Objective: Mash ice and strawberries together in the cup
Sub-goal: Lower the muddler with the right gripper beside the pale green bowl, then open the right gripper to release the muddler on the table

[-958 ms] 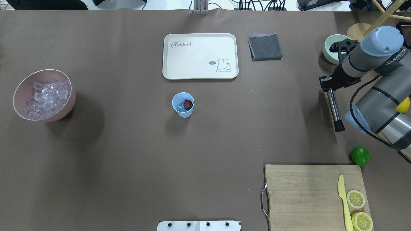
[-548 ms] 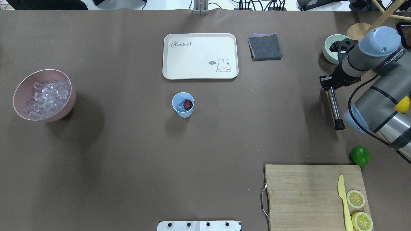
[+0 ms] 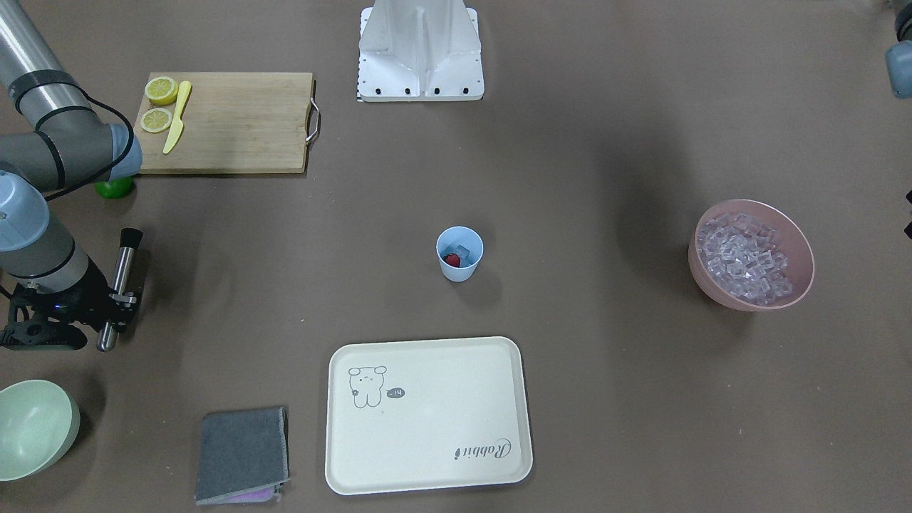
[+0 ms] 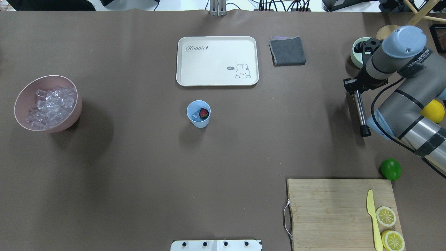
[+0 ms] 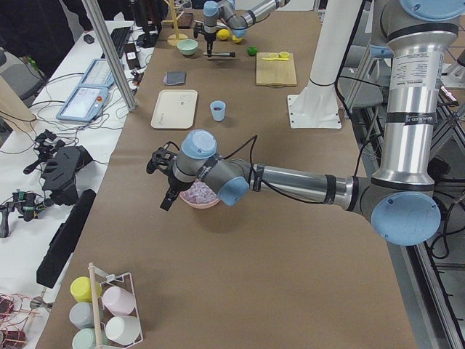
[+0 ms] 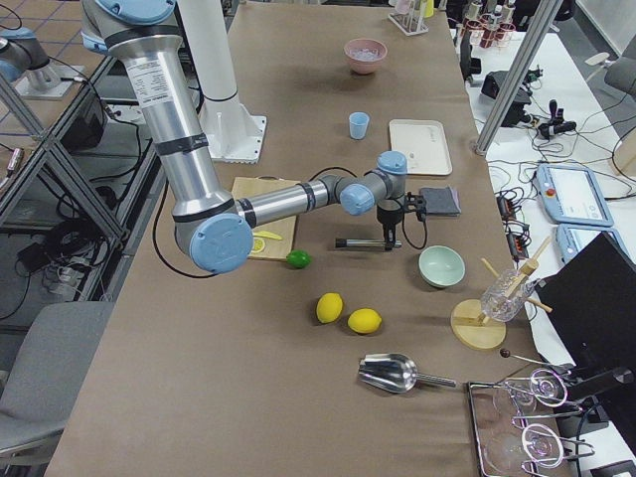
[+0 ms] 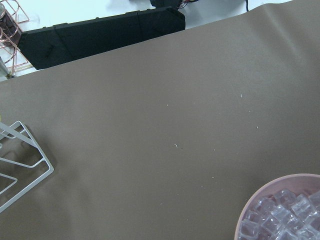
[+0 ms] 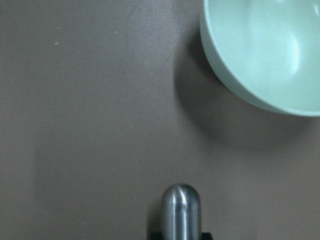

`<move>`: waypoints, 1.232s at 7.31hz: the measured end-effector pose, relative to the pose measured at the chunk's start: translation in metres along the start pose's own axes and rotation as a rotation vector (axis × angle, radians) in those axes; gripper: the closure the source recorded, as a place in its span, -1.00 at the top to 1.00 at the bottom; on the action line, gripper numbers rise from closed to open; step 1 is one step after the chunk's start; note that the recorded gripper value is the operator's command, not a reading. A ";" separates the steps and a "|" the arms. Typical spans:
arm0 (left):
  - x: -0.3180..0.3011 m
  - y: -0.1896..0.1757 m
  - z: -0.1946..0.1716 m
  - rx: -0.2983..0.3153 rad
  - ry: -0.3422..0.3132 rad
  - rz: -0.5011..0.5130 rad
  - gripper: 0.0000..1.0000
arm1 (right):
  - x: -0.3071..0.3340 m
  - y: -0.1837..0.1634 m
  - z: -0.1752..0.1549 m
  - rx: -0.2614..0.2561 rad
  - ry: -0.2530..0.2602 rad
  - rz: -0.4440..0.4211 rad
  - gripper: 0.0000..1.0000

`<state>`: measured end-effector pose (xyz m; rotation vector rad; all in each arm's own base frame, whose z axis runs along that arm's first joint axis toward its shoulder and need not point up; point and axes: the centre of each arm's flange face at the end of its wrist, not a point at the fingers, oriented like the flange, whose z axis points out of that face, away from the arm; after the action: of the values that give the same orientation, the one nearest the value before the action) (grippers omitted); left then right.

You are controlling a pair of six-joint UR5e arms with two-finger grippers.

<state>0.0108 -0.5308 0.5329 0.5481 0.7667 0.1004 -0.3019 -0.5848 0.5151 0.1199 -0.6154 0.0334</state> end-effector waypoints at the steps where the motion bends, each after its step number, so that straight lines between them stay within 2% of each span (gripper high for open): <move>1: 0.000 0.000 0.000 0.000 0.000 0.001 0.96 | 0.000 -0.001 0.001 0.004 -0.003 -0.001 1.00; 3: 0.000 -0.001 0.000 0.000 0.000 0.004 0.96 | 0.001 -0.003 -0.002 0.014 -0.014 0.002 1.00; 5: 0.001 -0.001 0.000 0.001 0.001 0.010 0.96 | 0.017 -0.016 -0.027 0.008 -0.066 0.035 1.00; 6: 0.000 -0.001 0.000 0.000 0.002 0.011 0.96 | 0.035 -0.025 -0.058 0.000 -0.104 0.063 1.00; 7: 0.000 0.000 0.000 -0.005 0.006 0.008 0.96 | 0.060 -0.021 -0.093 -0.018 -0.110 0.061 1.00; 9: -0.001 0.000 0.001 -0.016 0.010 -0.002 0.96 | 0.140 0.020 -0.150 -0.067 -0.055 -0.003 1.00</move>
<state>0.0112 -0.5313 0.5340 0.5321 0.7760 0.1073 -0.1025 -0.5470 0.4766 0.0572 -0.6704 0.0064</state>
